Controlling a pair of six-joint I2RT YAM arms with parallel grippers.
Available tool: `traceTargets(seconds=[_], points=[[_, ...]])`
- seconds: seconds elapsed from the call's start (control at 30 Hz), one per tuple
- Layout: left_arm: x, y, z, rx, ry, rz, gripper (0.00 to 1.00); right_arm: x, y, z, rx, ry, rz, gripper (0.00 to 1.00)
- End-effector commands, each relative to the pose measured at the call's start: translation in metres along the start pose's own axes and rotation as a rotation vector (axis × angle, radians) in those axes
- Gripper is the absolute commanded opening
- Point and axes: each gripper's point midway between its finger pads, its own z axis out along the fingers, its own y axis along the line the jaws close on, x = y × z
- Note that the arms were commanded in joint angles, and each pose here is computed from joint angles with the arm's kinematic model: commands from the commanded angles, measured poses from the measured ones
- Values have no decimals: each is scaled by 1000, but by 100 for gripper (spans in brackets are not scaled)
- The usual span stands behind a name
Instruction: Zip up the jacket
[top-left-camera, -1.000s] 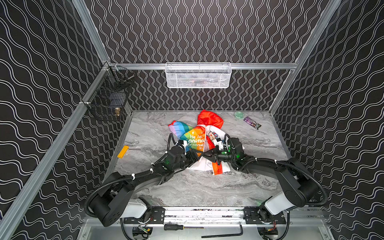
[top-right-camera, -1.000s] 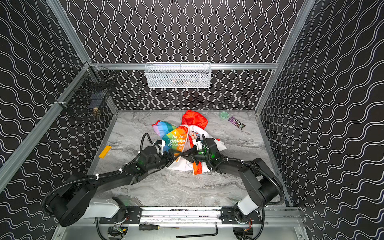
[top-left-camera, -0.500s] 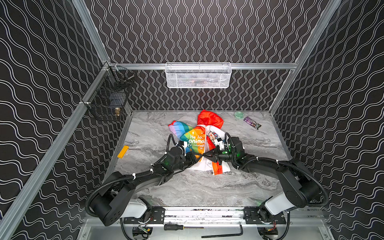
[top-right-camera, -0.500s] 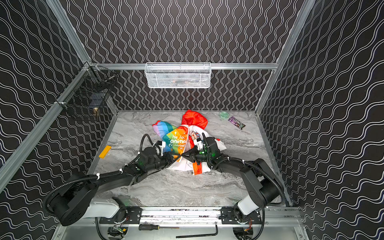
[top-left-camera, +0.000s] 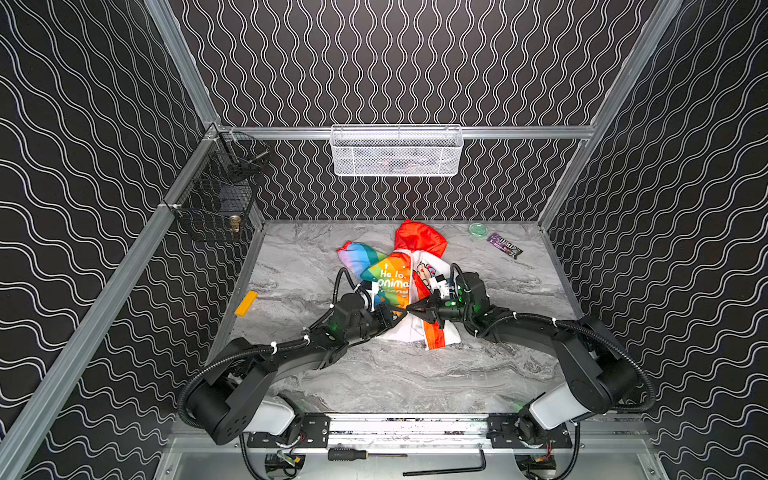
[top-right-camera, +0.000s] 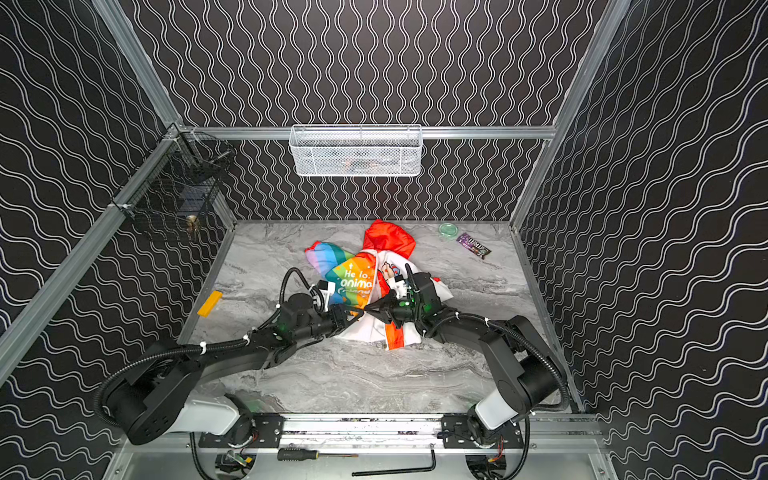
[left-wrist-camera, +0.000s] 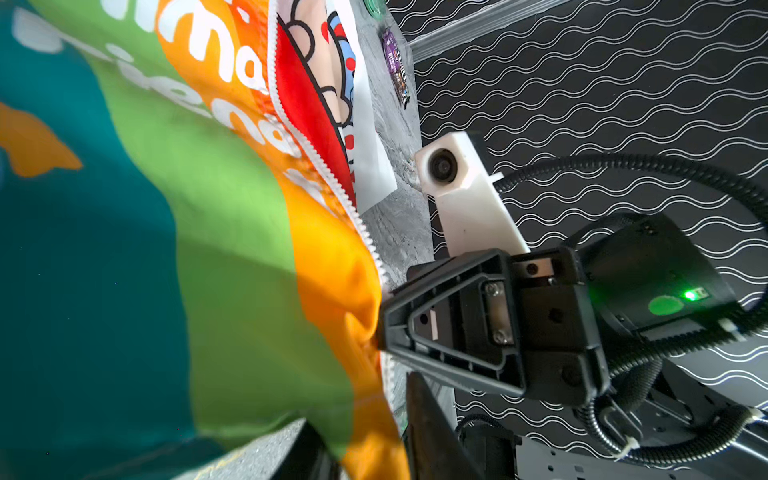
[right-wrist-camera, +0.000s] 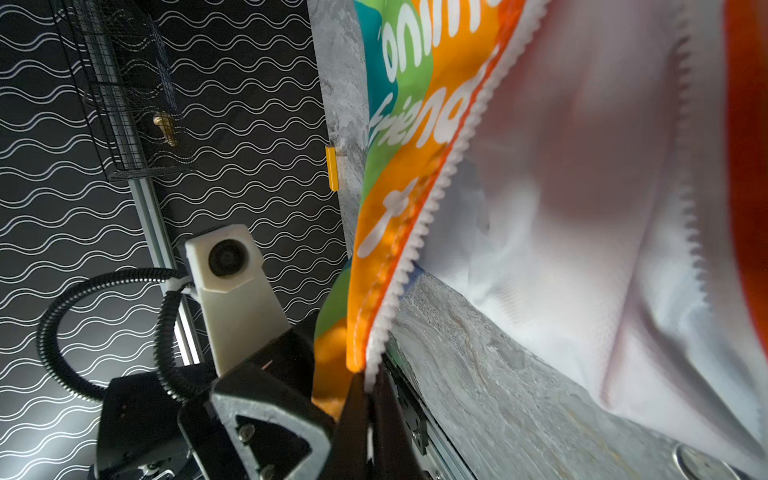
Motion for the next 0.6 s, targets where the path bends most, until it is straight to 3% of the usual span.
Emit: traceTargets(seconds=[0.0,0.3,0.5,0.57], points=[[-4,-11,1,56,-7,17,24,1,0,0,-6,9,-9,0],[-2,-5,3,52,-3,3,3,1,-4,-2,-12,9,-1,0],[-1,-3,4,53,-3,-3,0,3,2,-2,-41,11,4,23],[-1,-2,4,53,-4,-6,0,6,3,-1,-45,14,8,26]])
